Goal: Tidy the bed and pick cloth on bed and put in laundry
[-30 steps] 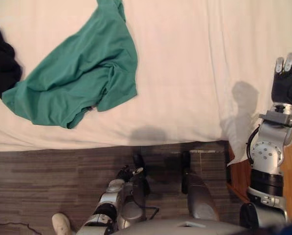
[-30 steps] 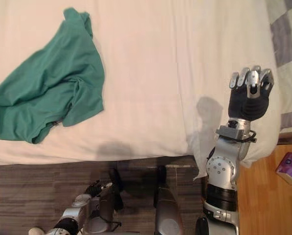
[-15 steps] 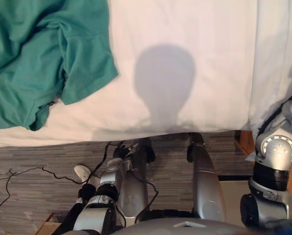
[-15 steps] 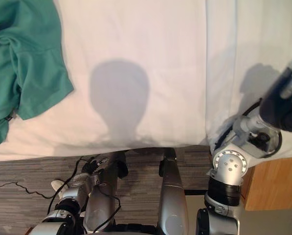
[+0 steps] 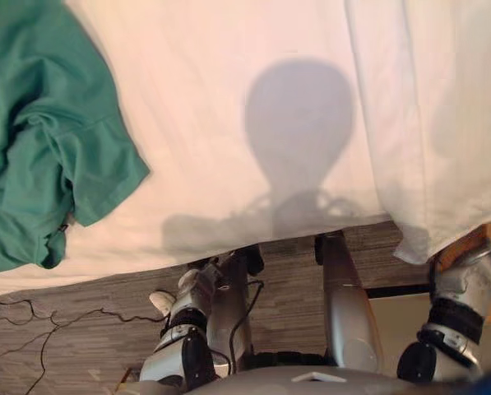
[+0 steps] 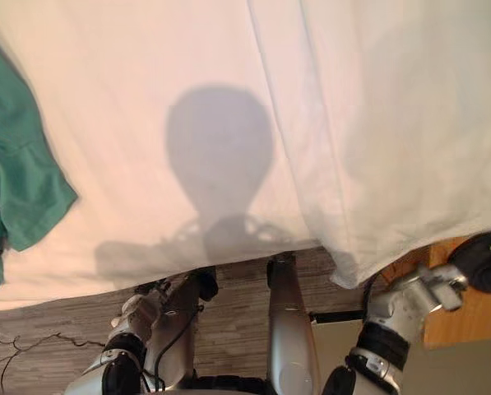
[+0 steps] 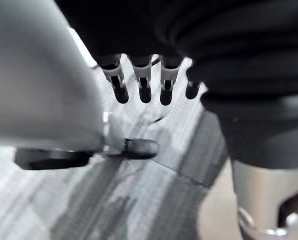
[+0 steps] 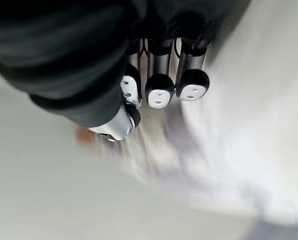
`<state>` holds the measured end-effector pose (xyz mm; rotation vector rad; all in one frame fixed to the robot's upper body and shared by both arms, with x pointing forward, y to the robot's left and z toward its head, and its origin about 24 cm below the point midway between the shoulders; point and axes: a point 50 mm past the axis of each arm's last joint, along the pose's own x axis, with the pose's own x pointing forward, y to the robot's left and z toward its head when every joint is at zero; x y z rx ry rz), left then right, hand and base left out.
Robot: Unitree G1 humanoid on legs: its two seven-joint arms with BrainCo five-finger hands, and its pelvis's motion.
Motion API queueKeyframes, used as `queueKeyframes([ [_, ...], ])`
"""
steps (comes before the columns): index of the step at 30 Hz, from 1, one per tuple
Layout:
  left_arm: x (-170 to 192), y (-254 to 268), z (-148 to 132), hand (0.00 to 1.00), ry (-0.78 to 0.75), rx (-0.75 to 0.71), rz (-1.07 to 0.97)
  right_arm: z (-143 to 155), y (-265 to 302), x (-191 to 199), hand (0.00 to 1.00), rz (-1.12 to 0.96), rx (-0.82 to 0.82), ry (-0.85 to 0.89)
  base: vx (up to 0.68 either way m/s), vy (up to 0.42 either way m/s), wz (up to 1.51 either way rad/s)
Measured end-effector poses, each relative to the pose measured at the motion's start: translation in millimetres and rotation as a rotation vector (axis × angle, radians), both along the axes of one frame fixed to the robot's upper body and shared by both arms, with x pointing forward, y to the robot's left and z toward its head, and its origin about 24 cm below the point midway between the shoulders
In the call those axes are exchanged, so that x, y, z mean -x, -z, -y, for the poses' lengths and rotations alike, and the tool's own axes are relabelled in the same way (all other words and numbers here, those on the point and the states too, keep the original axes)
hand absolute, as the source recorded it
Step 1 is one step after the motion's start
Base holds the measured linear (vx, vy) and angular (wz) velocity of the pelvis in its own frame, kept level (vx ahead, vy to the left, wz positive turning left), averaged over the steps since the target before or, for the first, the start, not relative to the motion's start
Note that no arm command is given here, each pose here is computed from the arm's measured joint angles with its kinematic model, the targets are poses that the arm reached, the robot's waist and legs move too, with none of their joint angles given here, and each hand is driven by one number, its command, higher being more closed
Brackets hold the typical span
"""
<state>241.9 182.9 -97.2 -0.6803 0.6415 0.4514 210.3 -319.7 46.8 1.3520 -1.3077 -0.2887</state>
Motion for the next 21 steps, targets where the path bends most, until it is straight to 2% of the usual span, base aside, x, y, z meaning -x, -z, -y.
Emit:
queueKeyframes([
  [4,1.9,2.3,1.2,0.0,0.023,0.043,-0.01,-9.7,47.5,12.0,1.0,-0.212,-0.082,-0.11,0.01,-0.056,-0.08],
  [10,20.9,17.7,7.1,0.0,0.078,0.106,-0.09,-24.8,110.0,57.3,1.0,-0.562,-0.163,-0.227,0.01,-0.044,-0.17],
  [15,44.4,31.2,9.9,0.0,0.142,0.076,-0.183,-36.4,136.5,80.9,1.0,-0.943,-0.094,-0.311,0.07,-0.054,-0.07],
  [16,49.2,33.9,11.8,0.0,0.159,0.069,-0.211,-40.3,141.2,83.1,0.0,-1.026,-0.052,-0.347,0.07,-0.038,0.14],
  [19,59.3,39.3,14.4,0.0,0.178,0.052,-0.281,-50.8,153.6,93.0,0.0,-1.275,0.083,-0.453,0.06,-0.023,0.31],
  [21,78.6,46.5,5.3,0.0,0.176,0.013,-0.335,-66.3,168.2,105.8,0.0,-1.531,0.225,-0.573,0.06,0.003,0.19],
])
